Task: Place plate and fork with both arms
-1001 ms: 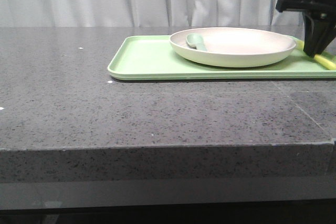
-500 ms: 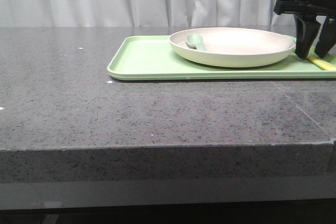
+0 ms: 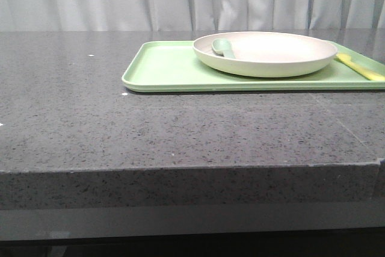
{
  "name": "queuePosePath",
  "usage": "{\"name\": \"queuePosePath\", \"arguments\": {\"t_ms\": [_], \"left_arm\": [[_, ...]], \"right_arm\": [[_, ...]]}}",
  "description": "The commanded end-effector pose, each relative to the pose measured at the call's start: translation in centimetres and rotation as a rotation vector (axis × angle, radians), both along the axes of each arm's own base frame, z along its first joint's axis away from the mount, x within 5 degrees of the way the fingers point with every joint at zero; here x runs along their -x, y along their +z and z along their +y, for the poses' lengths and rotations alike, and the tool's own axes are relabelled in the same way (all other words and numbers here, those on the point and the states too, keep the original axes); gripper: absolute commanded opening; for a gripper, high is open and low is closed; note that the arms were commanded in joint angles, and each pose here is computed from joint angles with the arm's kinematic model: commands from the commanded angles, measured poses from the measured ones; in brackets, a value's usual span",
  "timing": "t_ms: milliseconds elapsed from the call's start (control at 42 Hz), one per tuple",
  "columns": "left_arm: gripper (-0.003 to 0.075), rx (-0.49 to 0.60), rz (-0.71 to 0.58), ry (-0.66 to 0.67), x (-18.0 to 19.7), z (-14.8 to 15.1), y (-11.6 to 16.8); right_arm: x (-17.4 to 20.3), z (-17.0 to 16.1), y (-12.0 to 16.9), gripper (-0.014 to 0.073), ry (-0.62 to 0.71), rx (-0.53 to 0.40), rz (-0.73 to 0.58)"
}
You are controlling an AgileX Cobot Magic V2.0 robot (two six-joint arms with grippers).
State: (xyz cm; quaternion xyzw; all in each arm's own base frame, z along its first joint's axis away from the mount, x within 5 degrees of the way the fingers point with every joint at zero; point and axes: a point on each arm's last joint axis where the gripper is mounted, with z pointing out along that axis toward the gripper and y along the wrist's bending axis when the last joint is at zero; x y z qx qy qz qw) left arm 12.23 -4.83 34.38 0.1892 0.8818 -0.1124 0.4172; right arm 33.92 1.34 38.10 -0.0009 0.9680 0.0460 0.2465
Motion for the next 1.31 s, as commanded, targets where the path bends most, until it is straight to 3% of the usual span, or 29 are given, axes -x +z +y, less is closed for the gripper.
{"name": "queuePosePath", "arguments": {"t_ms": [0, 238, 739, 1001, 1287], "left_arm": [[0.0431, 0.045, -0.088, 0.013, -0.3, -0.1, 1.4], [0.0432, 0.052, -0.113, 0.019, -0.4, -0.1, 1.6], [0.0432, 0.052, -0.113, 0.019, -0.4, -0.1, 1.6], [0.0431, 0.055, -0.112, 0.021, -0.4, -0.1, 1.6], [0.0431, 0.075, -0.134, 0.137, -0.9, 0.7, 1.8]], "right_arm": [[4.2, 0.5, 3.9, 0.0372, 0.053, 0.016, -0.131], [11.7, 0.4, 4.4, 0.0372, 0.067, 0.02, -0.195], [22.9, -0.1, 0.6, 0.0372, 0.055, 0.016, -0.361], [26.2, -0.3, 0.3, 0.0372, 0.04, 0.009, -0.552], [26.9, -0.4, 0.6, 0.0372, 0.025, -0.006, -0.581]]}}
